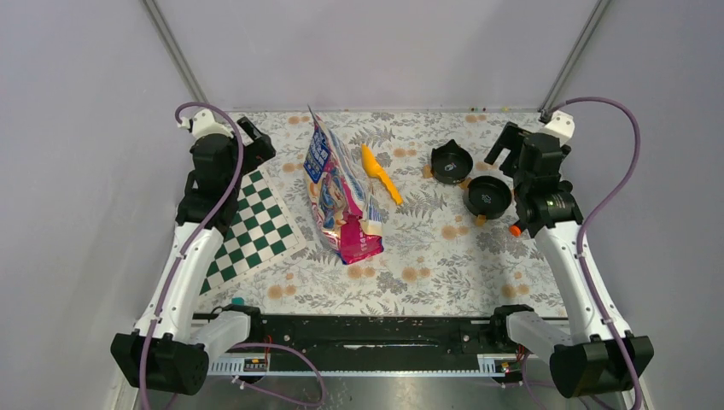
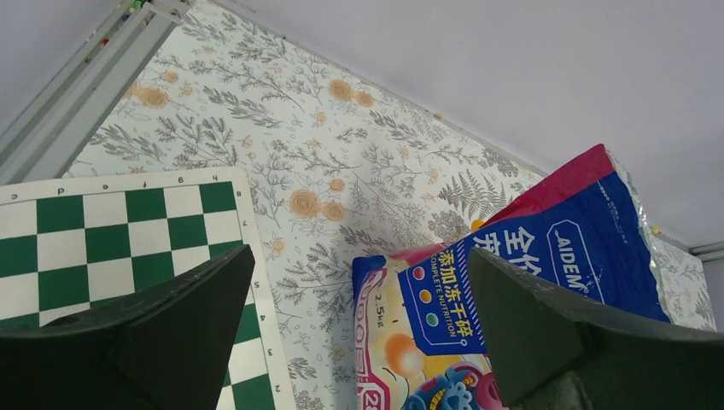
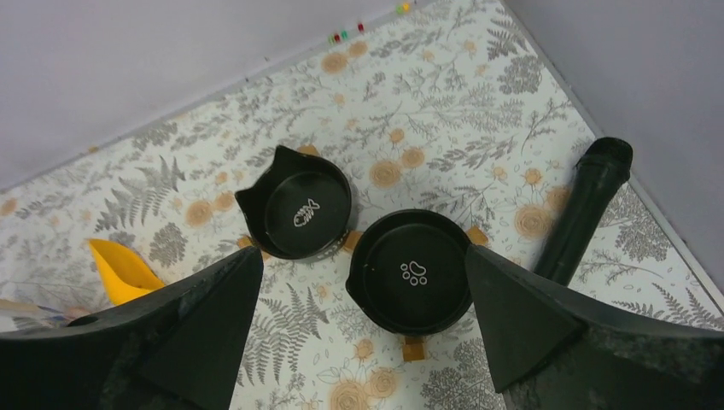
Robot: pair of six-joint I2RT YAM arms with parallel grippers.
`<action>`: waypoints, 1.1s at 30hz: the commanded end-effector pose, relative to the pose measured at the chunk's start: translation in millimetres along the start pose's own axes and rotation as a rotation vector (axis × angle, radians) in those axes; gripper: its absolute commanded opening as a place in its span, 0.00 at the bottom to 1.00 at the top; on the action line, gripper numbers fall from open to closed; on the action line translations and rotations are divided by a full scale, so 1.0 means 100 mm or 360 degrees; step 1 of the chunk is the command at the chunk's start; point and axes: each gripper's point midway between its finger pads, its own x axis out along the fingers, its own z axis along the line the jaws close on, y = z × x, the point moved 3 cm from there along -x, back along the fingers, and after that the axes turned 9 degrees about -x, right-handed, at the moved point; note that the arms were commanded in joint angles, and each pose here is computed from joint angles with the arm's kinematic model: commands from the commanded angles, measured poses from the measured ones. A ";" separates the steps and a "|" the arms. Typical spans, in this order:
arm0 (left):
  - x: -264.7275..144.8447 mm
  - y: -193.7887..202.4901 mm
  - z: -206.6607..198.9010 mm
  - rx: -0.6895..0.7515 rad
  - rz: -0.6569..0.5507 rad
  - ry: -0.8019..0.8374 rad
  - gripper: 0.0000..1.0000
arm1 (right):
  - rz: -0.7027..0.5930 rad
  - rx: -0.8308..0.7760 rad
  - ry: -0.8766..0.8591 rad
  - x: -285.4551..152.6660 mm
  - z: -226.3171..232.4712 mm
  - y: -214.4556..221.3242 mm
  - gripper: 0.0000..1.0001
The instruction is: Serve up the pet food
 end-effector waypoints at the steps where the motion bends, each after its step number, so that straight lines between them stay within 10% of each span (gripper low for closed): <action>1: -0.01 -0.18 -0.07 -0.0086 -0.0094 0.0011 0.99 | 0.0047 0.0014 0.0020 0.06 0.02 -0.05 0.97; 10: 0.18 0.25 0.05 -0.0165 0.0185 0.0007 0.99 | 0.0276 0.0136 -0.0595 0.09 0.69 0.08 0.91; 17: 0.30 1.12 0.09 -0.0334 0.0666 0.0181 0.75 | 0.0697 0.0404 -0.1124 0.23 1.47 0.52 0.82; 33: 0.32 2.22 -0.04 -0.0515 0.1356 0.0555 0.53 | 0.1331 0.0712 -0.1537 0.16 2.95 1.47 0.78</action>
